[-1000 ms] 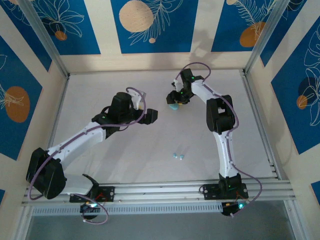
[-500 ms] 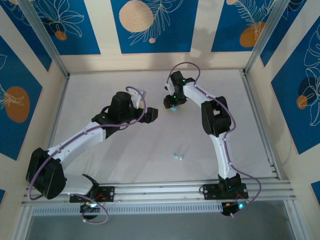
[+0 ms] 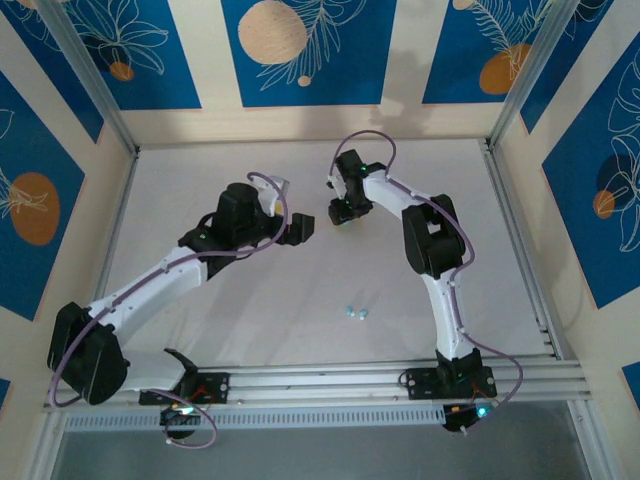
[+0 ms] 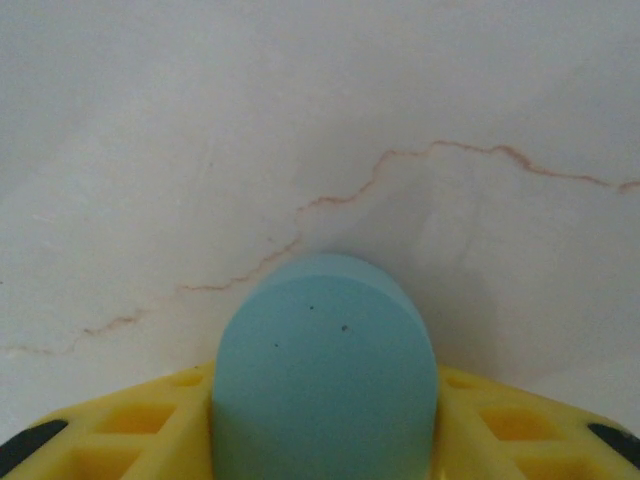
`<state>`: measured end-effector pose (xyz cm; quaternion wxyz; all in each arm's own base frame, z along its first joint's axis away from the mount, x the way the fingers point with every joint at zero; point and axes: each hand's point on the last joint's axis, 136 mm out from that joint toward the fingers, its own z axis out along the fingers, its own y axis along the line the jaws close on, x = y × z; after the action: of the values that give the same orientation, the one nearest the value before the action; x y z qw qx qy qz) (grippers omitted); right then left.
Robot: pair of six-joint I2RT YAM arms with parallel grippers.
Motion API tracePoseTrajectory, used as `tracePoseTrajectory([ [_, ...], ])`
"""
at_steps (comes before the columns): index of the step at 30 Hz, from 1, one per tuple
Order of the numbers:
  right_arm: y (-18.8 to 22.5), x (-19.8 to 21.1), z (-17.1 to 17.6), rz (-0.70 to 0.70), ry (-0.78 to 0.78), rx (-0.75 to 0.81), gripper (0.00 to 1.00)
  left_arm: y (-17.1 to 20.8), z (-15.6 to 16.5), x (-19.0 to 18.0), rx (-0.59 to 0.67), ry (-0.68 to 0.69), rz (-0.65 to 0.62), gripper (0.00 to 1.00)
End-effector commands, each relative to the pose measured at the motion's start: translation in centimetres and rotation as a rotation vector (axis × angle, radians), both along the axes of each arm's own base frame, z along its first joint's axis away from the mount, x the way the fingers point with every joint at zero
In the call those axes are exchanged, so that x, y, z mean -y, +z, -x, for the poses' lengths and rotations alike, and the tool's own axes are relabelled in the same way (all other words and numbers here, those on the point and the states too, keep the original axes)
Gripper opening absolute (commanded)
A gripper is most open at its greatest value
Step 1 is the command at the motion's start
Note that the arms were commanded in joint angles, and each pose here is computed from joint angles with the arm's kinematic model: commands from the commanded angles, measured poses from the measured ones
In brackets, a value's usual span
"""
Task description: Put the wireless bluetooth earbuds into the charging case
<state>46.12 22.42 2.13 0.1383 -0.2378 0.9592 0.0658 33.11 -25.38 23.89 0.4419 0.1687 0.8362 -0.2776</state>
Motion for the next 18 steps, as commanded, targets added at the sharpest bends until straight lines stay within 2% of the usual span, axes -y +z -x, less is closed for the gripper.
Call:
tracePoseTrajectory([
  [1, -1.0, 0.4, 2.5, 0.031, 0.0, -0.078, 0.47, 0.7, 0.2, -0.5, 0.017, 0.019, 0.033, 1.0],
  [6, -0.2, -0.1, 2.3, 0.009, -0.002, -0.05, 0.4, 0.4, 0.7, -1.1, 0.005, 0.034, 0.037, 1.0],
  [9, 2.2, -1.5, 3.3, -0.107, 0.029, -0.019, 0.36, 0.6, 1.0, -1.5, 0.02, 0.04, 0.022, 1.0],
  [14, 11.2, -3.7, 5.5, -0.394, 0.131, 0.219, 0.33, 2.6, 1.3, -4.0, 0.128, 0.101, -0.049, 1.0],
  [16, 13.9, -4.0, 7.2, -0.473, 0.177, 0.303, 0.32, 3.3, 1.6, -4.0, 0.132, 0.085, -0.028, 0.99],
  [18, 16.9, -4.2, 9.2, -0.545, 0.233, 0.397, 0.32, 3.9, 2.2, -2.5, 0.109, 0.008, 0.032, 0.96],
])
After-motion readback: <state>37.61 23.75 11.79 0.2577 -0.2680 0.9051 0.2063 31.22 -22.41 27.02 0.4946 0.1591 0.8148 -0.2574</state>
